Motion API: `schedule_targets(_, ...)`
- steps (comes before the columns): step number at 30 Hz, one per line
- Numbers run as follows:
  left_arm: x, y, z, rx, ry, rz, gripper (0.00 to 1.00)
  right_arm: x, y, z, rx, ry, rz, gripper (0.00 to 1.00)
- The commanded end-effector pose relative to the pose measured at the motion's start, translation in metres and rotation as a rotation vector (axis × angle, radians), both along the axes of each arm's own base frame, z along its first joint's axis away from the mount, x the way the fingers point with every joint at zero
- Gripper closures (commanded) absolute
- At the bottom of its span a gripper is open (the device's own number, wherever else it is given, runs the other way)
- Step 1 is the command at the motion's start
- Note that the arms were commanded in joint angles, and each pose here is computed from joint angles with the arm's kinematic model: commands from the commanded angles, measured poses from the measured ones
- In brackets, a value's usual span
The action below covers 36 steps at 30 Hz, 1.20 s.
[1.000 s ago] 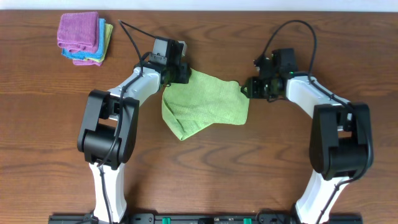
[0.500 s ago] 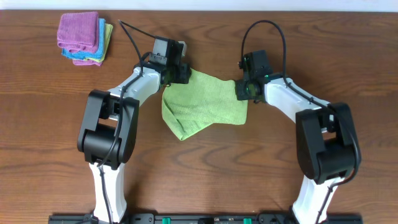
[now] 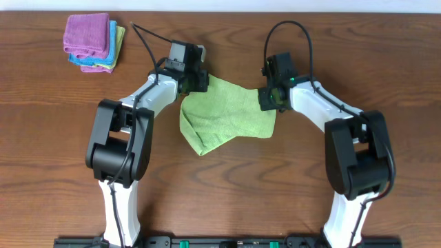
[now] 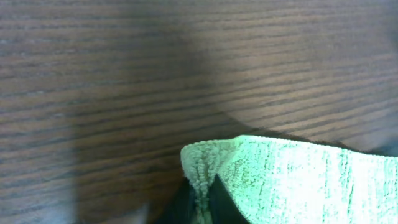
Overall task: Fold the cloth
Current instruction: 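Grasp the cloth's top-right corner with the right gripper, then lift both top corners and stretch the cloth apart between grippers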
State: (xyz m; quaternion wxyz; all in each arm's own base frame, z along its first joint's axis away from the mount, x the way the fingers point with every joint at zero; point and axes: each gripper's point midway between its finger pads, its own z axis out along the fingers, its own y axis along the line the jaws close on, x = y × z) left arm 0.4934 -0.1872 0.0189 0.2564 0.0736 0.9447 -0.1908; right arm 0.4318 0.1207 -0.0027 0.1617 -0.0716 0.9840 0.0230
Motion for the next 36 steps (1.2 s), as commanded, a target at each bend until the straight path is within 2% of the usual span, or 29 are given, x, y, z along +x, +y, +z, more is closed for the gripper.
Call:
schedule_targets(1,0.018,0.007,0.029,-0.025,-0.052,0.034,0.94,-0.006,-0.018,-0.017,-0.098,0.072,-0.025,0.99)
schedule_targets(8,0.03,0.011,0.115,-0.063,-0.219,0.047,0.94,0.031,-0.011,0.059,-0.086,-0.048,-0.021,0.99)
schedule_targets(18,0.012,0.018,0.257,-0.095,-0.527,0.022,0.94,0.063,-0.004,0.192,-0.049,-0.318,0.023,0.99)
schedule_targets(21,0.007,0.022,0.268,-0.087,-0.542,0.037,0.94,0.065,-0.004,0.214,-0.046,-0.361,0.033,0.99)
schedule_targets(27,-0.007,0.025,0.255,-0.065,-0.458,0.034,0.95,0.054,-0.007,0.227,-0.052,-0.337,0.036,0.99)
schedule_targets(30,-0.027,0.026,0.27,-0.089,-0.438,0.028,0.94,0.04,-0.01,0.252,-0.046,-0.359,0.036,0.99)
schedule_targets(33,-0.026,0.056,0.282,0.024,-0.487,0.158,0.94,0.036,-0.011,0.268,-0.071,-0.396,0.097,0.99)
schedule_targets(36,-0.054,0.031,0.313,-0.109,-0.51,0.019,0.94,0.019,-0.015,0.288,-0.036,-0.403,0.045,0.99)
